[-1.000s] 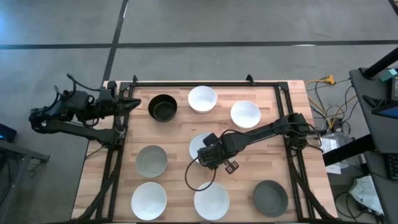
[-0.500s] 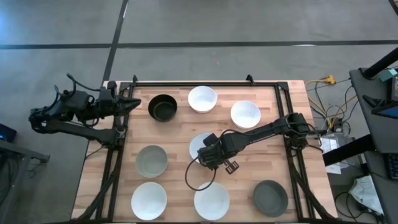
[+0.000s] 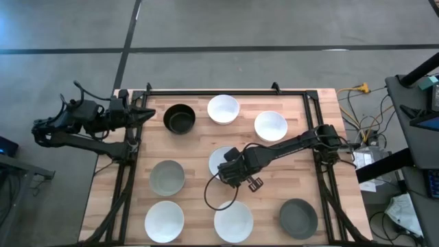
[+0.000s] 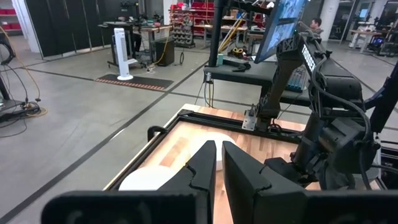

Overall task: Nest bowls inside each other
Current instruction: Stack the white bowl on the center light gray bowl, then stack the dark gray bowl on the top of the white bowl

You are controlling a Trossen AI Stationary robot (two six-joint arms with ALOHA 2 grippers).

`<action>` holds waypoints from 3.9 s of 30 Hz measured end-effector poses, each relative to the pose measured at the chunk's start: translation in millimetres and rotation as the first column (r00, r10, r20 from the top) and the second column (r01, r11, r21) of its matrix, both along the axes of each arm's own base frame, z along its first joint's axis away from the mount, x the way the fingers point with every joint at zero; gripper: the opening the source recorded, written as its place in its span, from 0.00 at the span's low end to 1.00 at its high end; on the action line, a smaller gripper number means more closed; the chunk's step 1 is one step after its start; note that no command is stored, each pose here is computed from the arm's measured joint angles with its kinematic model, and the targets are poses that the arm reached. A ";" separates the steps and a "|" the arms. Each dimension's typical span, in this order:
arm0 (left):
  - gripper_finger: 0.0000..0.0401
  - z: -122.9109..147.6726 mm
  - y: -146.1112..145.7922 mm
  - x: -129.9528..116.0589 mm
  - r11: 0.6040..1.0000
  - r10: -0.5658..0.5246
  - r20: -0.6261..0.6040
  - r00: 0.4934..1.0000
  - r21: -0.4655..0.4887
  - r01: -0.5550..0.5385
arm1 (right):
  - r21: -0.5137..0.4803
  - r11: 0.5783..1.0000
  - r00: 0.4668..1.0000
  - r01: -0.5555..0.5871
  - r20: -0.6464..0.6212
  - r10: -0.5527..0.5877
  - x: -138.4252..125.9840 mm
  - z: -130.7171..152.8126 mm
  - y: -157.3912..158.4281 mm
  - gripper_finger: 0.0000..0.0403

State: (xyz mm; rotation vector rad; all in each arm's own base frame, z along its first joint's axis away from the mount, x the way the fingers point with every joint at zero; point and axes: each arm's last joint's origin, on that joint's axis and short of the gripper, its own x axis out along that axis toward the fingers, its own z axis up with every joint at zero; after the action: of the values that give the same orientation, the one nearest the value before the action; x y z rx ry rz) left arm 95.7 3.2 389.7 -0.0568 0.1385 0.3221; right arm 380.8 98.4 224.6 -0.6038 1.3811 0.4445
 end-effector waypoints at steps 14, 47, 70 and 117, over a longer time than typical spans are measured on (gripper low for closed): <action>0.03 0.0 0.1 -0.5 1.000 0.000 0.000 1.000 0.000 0.000 | 0.050 0.998 0.999 -0.030 0.019 0.029 4.7 -0.6 4.6 0.02; 0.03 -3.3 -1.2 14.0 1.000 0.000 -0.041 0.999 0.009 0.001 | 0.503 0.674 0.609 0.541 0.318 -0.727 -106.9 145.7 -68.3 0.02; 0.03 -29.8 -7.5 75.7 0.999 -0.028 -0.240 0.970 -0.030 0.021 | 0.560 0.625 0.790 0.544 -0.090 -0.606 -238.5 87.2 -36.7 0.02; 0.03 -38.6 -10.4 93.0 0.991 -0.064 -0.259 0.964 -0.130 0.031 | 0.208 0.897 0.913 0.391 -0.210 -0.349 -182.2 -35.7 81.5 0.20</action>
State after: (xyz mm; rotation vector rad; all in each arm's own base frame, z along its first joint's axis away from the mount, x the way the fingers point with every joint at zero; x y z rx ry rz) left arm 188.6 -7.2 351.1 -0.1347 0.4230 0.2719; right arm 198.7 179.9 188.8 -0.0913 1.5328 0.3531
